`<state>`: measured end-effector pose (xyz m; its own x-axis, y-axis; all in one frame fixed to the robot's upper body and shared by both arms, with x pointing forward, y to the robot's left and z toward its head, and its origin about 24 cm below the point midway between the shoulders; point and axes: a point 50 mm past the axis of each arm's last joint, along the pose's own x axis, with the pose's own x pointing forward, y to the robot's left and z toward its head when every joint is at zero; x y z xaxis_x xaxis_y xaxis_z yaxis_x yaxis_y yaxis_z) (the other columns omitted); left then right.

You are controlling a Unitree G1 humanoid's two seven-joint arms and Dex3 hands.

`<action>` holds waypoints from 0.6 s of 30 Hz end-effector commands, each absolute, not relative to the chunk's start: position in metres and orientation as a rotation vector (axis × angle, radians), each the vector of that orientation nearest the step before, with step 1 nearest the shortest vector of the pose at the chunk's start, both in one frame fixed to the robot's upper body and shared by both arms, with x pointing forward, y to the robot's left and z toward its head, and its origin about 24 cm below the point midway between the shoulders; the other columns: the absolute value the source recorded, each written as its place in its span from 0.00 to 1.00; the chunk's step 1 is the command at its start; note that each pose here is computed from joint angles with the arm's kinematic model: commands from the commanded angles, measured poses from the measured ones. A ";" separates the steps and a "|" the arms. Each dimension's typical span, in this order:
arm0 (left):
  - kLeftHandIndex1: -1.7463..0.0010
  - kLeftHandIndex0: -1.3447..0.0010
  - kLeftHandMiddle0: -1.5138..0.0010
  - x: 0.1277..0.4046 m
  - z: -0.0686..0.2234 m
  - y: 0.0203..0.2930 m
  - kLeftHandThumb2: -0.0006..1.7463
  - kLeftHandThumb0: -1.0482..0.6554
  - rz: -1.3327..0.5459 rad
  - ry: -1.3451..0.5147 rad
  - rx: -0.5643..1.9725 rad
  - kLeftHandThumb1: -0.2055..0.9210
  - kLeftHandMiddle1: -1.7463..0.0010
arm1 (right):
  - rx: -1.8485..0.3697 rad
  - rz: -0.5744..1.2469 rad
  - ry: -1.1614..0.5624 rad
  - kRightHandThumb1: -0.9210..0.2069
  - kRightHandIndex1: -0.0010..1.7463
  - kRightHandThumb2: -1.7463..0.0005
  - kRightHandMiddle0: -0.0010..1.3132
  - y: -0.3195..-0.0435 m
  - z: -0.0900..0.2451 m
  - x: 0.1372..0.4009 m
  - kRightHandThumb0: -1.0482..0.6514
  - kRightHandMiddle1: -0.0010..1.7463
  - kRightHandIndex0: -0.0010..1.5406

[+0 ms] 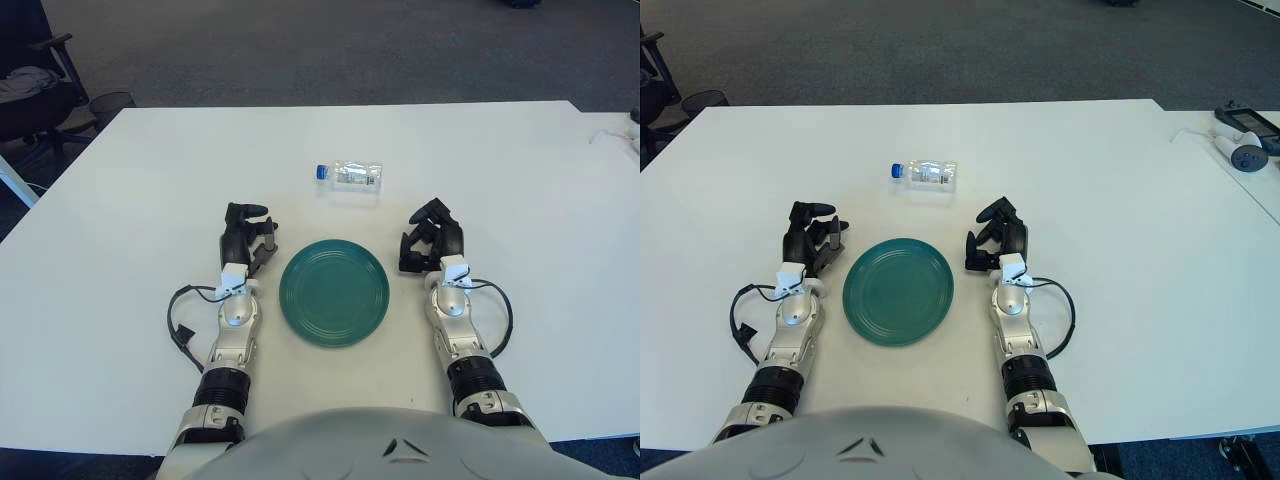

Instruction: Put the bottle into the plate.

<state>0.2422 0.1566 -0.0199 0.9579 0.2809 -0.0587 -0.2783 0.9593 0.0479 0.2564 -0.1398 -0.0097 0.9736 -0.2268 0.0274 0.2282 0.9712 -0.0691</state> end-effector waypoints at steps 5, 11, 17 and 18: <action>0.00 0.79 0.59 0.228 -0.044 0.156 0.42 0.40 0.280 0.188 0.047 0.87 0.31 | -0.124 -0.287 0.223 0.83 0.95 0.04 0.48 -0.157 -0.052 0.227 0.62 1.00 0.58; 0.00 0.79 0.59 0.230 -0.044 0.155 0.42 0.40 0.278 0.188 0.043 0.87 0.31 | -0.154 -0.290 0.134 0.83 0.97 0.04 0.48 -0.172 -0.027 0.245 0.61 1.00 0.57; 0.00 0.80 0.59 0.232 -0.044 0.153 0.41 0.40 0.277 0.184 0.034 0.88 0.31 | -0.231 -0.257 -0.057 0.84 0.97 0.03 0.48 -0.186 0.012 0.271 0.61 1.00 0.58; 0.00 0.80 0.59 0.233 -0.044 0.152 0.41 0.40 0.277 0.184 0.033 0.88 0.32 | -0.240 -0.253 -0.078 0.84 0.97 0.03 0.48 -0.187 0.016 0.274 0.61 1.00 0.58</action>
<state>0.2480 0.1532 -0.0190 0.9606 0.2731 -0.0518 -0.2715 0.9618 0.0357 0.2674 -0.1651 0.0067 0.9747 -0.2138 0.0658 0.2218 0.9617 -0.1611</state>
